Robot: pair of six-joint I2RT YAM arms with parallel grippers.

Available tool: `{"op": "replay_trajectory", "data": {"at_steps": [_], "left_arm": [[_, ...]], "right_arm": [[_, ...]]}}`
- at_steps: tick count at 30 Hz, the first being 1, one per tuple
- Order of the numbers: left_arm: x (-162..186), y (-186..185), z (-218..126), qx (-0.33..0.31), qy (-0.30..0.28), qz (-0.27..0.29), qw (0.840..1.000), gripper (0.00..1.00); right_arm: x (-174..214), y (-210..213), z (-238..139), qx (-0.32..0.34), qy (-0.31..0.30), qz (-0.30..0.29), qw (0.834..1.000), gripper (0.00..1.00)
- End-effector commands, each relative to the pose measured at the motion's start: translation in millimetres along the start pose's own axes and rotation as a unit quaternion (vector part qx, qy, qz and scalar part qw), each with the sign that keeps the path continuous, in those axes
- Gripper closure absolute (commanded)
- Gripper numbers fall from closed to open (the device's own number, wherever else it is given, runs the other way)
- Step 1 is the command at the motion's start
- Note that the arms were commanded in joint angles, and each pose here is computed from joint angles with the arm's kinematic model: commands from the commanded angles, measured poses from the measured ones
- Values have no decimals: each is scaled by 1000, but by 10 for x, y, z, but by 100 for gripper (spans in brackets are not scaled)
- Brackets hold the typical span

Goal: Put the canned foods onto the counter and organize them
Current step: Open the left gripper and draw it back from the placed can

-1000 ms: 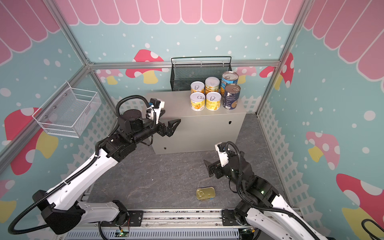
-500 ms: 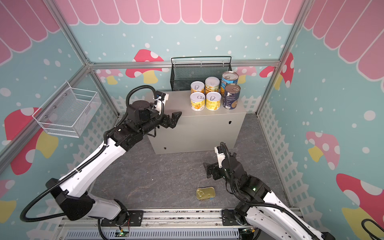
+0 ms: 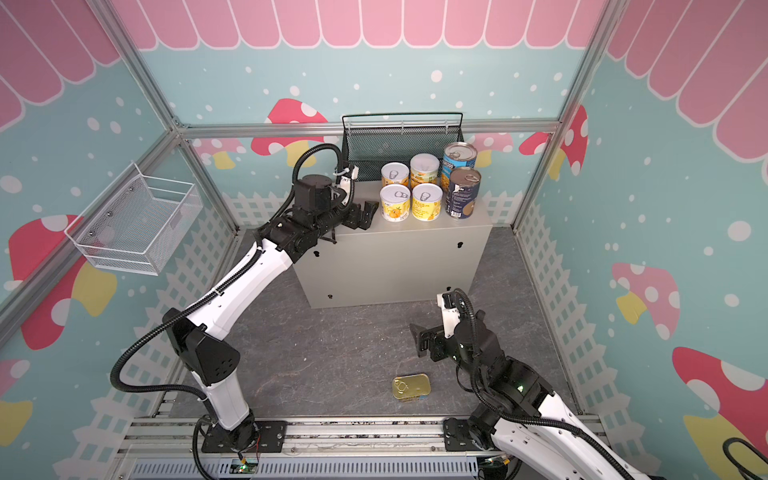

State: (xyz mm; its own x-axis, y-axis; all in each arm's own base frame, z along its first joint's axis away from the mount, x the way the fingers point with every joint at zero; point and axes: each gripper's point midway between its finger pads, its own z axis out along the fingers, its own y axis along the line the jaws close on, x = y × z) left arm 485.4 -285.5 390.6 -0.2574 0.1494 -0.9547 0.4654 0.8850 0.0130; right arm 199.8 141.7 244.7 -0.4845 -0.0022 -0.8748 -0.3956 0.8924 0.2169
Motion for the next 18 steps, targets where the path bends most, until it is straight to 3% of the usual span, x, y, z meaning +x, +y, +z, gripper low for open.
{"op": "replay_trajectory", "data": {"at_steps": [1,18], "left_arm": [[31,21,69,4,15,-2,1000,1],[156,-44,213,33,42,5,999,1]], "right_arm": [[32,-23,-12,3,-1,7,1000,1],[19,-9,-22,-2,-5,1,1000,1]]}}
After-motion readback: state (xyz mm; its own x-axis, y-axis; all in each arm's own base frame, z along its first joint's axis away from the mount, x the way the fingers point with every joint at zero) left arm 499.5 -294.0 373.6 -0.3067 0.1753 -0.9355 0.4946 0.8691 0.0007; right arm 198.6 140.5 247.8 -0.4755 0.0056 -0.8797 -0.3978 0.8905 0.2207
